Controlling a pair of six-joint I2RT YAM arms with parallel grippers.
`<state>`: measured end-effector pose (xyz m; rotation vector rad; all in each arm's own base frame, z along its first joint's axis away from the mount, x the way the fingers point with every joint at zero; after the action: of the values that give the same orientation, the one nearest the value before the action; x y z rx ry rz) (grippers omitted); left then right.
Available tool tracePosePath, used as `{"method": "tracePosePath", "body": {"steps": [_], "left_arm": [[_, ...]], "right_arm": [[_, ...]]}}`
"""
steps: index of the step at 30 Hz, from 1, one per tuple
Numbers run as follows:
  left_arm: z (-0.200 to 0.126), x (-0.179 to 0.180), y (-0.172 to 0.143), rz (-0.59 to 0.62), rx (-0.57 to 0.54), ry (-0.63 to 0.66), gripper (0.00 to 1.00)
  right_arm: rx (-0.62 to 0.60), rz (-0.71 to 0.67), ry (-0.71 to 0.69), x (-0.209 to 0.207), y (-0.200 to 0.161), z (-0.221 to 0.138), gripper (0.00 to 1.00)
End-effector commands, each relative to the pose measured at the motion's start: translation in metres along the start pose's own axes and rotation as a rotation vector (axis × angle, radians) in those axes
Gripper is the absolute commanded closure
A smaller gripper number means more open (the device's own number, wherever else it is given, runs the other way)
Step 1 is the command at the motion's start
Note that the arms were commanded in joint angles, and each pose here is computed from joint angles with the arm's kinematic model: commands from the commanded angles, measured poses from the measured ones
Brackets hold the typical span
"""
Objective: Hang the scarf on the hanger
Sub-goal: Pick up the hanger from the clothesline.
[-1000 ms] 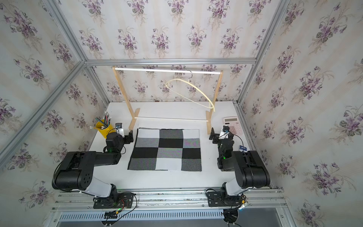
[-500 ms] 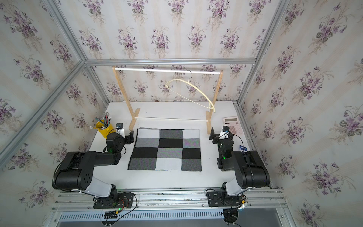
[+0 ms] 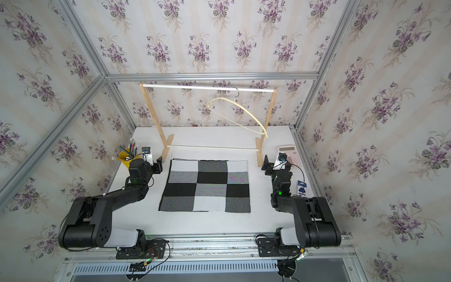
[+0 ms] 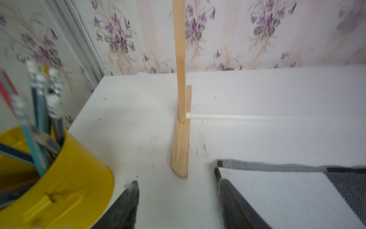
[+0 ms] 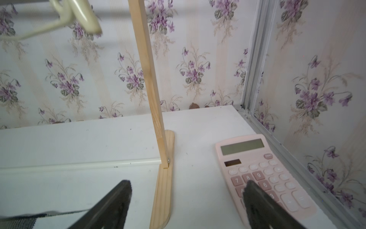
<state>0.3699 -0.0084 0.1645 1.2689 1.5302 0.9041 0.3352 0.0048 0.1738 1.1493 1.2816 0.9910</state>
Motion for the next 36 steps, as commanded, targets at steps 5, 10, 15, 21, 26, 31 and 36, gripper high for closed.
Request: {"method": "tracePosePath", "body": {"steps": [5, 10, 15, 21, 26, 31, 36], "left_arm": [[-0.033, -0.018, 0.039, 0.081, 0.13, 0.139, 0.29], [-0.05, -0.057, 0.054, 0.051, 0.2, 0.094, 0.25], [-0.07, -0.13, 0.02, 0.042, 0.372, -0.02, 0.22], [-0.079, -0.175, -0.037, 0.039, 0.576, -0.019, 0.25], [-0.077, -0.195, -0.049, 0.048, 0.6, -0.03, 0.25], [-0.08, -0.203, -0.049, 0.051, 0.591, -0.051, 0.25], [-0.081, -0.202, -0.047, 0.041, 0.58, -0.052, 0.25]], "right_arm": [[0.176, -0.066, -0.115, 0.004, 0.045, -0.001, 0.08], [0.252, -0.047, -0.086, 0.011, 0.077, -0.008, 0.07], [0.31, 0.009, 0.144, 0.032, 0.103, -0.023, 0.06], [0.424, 0.04, 0.383, 0.071, 0.102, -0.046, 0.07], [0.398, 0.015, 0.32, 0.067, 0.108, -0.035, 0.06], [0.309, -0.114, 0.25, 0.058, 0.161, -0.009, 0.05], [0.208, -0.2, 0.267, 0.057, 0.214, 0.003, 0.04]]}}
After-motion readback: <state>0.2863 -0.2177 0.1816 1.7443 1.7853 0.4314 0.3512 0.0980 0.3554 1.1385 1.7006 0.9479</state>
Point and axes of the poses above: each gripper's point midway between its finger pads, its own z axis out along the fingers, its own x axis along the line the jaws close on, y = z × x, the point moved 4 cm from there along -z, back along the fingers, and after that the axes turned 14 degrees about -z, right-handed, at the moved point
